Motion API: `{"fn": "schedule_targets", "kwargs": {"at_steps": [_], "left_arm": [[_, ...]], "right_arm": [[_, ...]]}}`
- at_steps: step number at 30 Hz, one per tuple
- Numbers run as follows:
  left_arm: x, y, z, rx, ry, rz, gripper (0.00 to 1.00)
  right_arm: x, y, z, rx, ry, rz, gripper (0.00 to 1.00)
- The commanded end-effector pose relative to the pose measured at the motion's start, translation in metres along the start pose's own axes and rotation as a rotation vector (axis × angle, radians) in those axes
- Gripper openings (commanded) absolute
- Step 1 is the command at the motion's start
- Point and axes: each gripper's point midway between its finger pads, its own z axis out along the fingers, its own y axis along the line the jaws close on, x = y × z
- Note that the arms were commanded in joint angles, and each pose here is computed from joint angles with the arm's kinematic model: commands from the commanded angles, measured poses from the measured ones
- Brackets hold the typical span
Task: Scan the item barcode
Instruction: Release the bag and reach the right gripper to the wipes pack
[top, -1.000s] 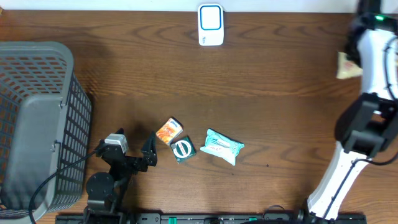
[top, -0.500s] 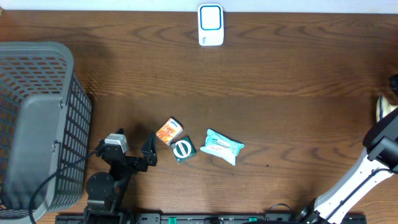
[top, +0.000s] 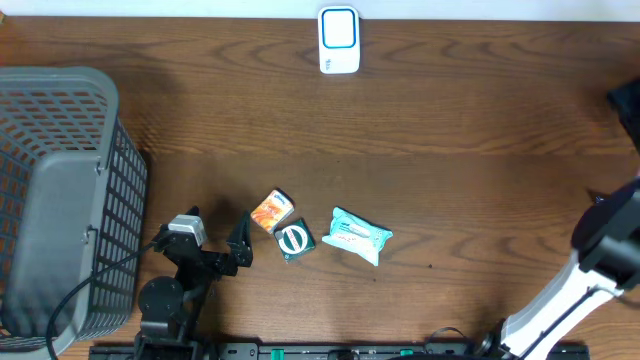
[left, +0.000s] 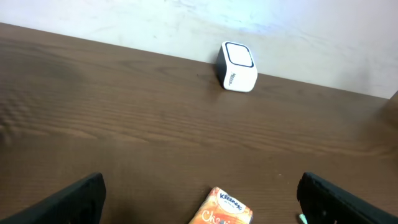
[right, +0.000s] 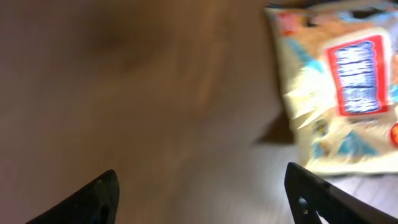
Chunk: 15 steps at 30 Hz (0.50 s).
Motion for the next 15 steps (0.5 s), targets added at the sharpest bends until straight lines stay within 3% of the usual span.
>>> {"fn": "schedule_targets", "kwargs": {"at_steps": [1, 8, 15], "left_arm": [[0.013, 0.003, 0.001, -0.007, 0.039, 0.01, 0.98], [0.013, 0.003, 0.001, -0.007, 0.039, 0.01, 0.98], [0.013, 0.003, 0.001, -0.007, 0.039, 0.01, 0.98]], "right_arm": [[0.025, 0.042, -0.09, -0.235, -0.027, -0.141, 0.79], [0.112, 0.07, -0.163, -0.349, 0.053, -0.362, 0.78], [0.223, 0.074, -0.186, -0.305, 0.196, -0.672, 0.68]]}}
